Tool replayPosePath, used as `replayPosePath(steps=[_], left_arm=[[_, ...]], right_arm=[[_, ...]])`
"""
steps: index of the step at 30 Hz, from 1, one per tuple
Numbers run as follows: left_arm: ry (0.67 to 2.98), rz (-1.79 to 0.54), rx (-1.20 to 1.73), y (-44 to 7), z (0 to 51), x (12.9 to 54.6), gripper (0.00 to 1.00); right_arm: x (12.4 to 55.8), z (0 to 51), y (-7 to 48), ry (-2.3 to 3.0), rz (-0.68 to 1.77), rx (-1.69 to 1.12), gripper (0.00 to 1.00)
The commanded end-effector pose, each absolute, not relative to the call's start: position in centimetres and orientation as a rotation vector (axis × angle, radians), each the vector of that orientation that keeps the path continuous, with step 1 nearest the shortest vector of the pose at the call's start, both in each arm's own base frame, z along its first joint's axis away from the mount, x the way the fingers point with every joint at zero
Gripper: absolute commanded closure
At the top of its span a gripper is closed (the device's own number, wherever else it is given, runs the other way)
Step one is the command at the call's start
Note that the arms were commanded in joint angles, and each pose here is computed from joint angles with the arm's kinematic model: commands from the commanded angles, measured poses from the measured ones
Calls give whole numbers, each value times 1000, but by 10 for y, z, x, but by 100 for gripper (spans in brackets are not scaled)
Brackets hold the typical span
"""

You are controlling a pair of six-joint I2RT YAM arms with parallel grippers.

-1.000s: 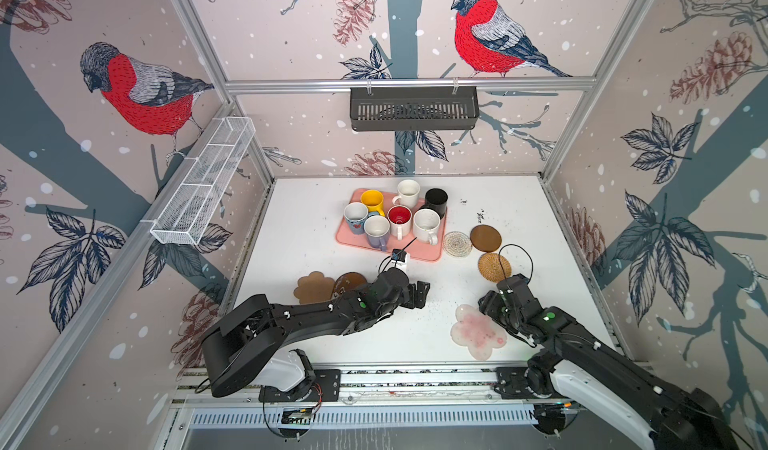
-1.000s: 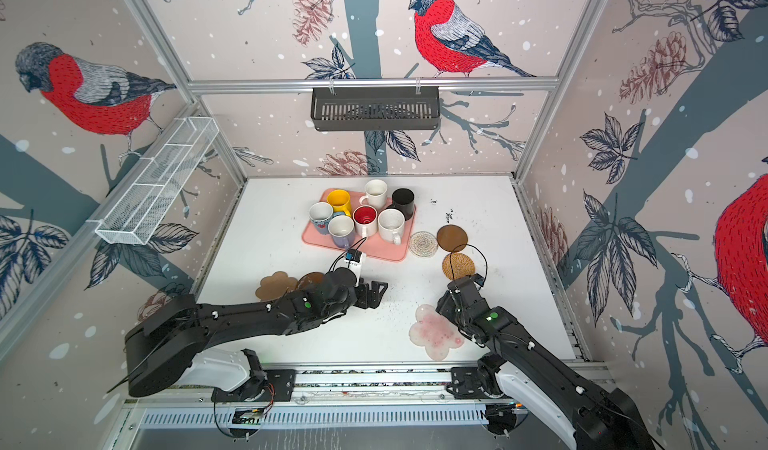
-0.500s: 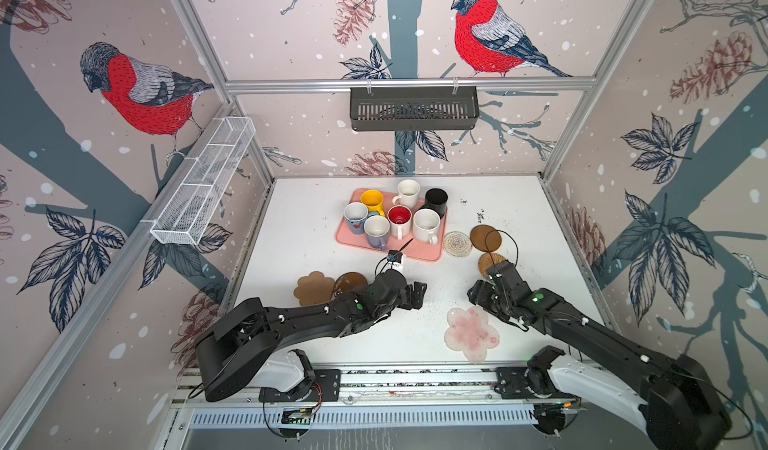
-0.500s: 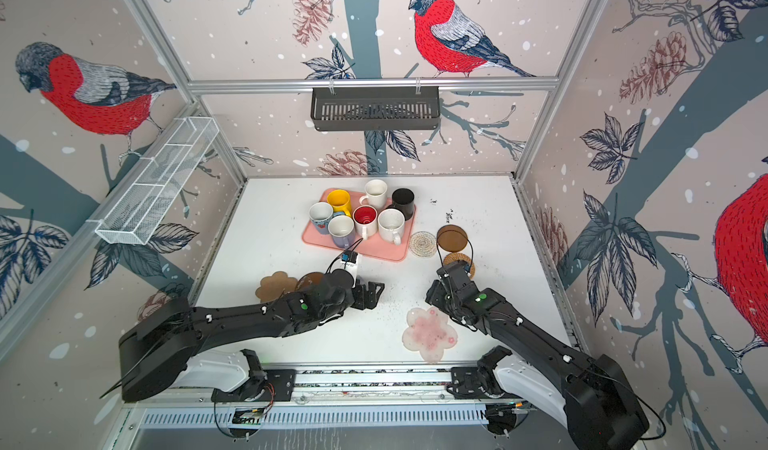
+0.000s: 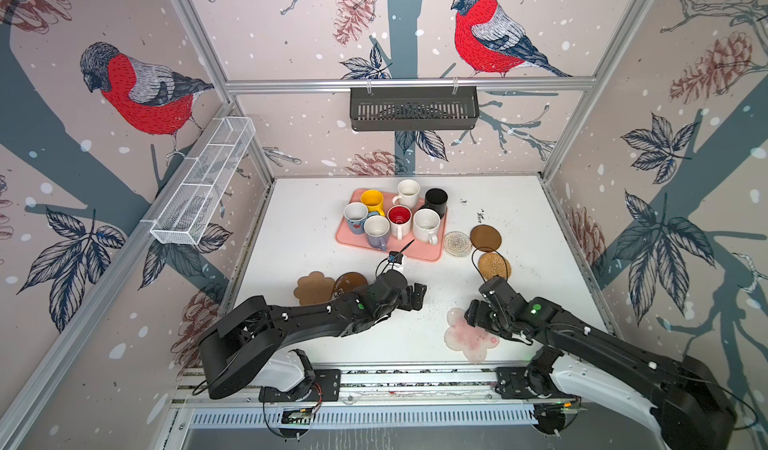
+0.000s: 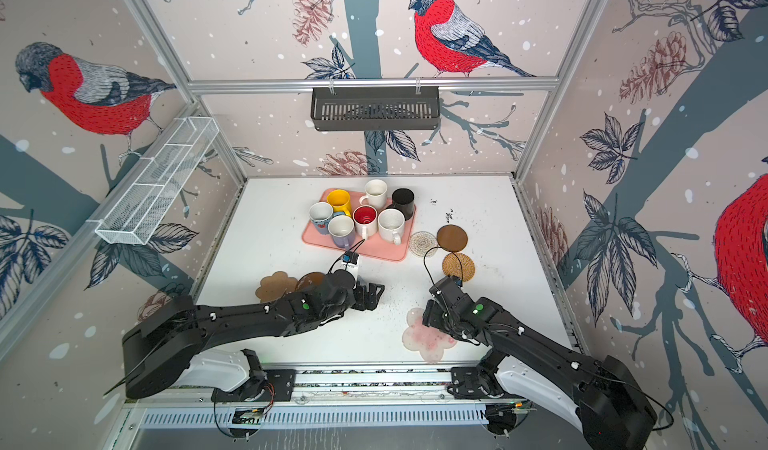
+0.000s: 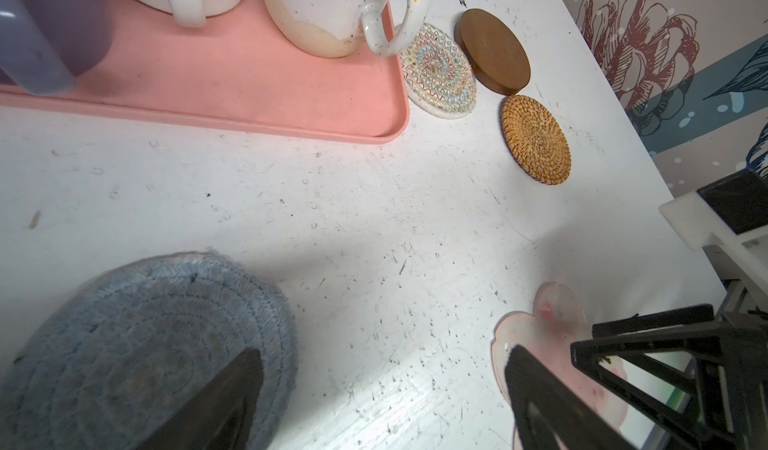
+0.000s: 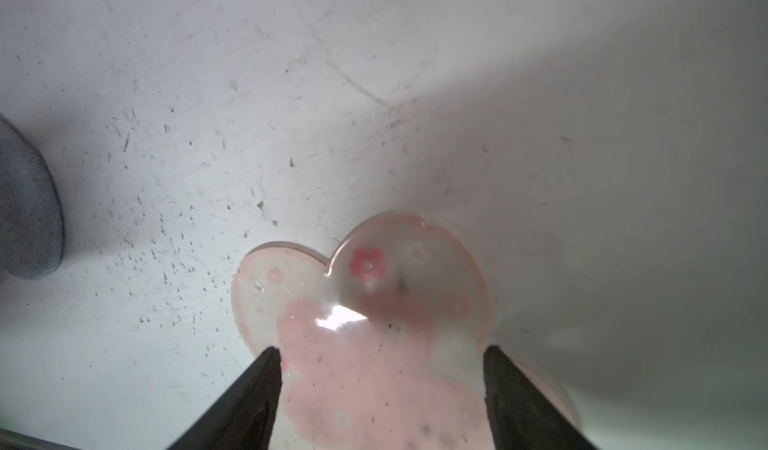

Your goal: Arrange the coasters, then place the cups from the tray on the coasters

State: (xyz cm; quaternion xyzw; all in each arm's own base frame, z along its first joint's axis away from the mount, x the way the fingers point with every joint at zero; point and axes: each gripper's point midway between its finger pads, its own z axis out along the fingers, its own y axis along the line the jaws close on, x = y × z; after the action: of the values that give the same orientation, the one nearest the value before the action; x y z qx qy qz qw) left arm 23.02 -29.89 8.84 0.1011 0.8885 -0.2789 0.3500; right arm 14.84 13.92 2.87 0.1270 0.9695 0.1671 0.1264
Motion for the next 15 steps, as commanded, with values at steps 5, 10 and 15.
replayPosePath(steps=[5, 10, 15], left_arm=[[2285, -720, 257, -300, 92, 233, 7], [2285, -713, 257, -300, 93, 234, 7], [2291, -695, 249, -297, 92, 234, 7]], right_arm=[[141, 19, 143, 2853, 492, 387, 21], [150, 22, 154, 2830, 538, 377, 22], [162, 29, 168, 2805, 596, 355, 22]])
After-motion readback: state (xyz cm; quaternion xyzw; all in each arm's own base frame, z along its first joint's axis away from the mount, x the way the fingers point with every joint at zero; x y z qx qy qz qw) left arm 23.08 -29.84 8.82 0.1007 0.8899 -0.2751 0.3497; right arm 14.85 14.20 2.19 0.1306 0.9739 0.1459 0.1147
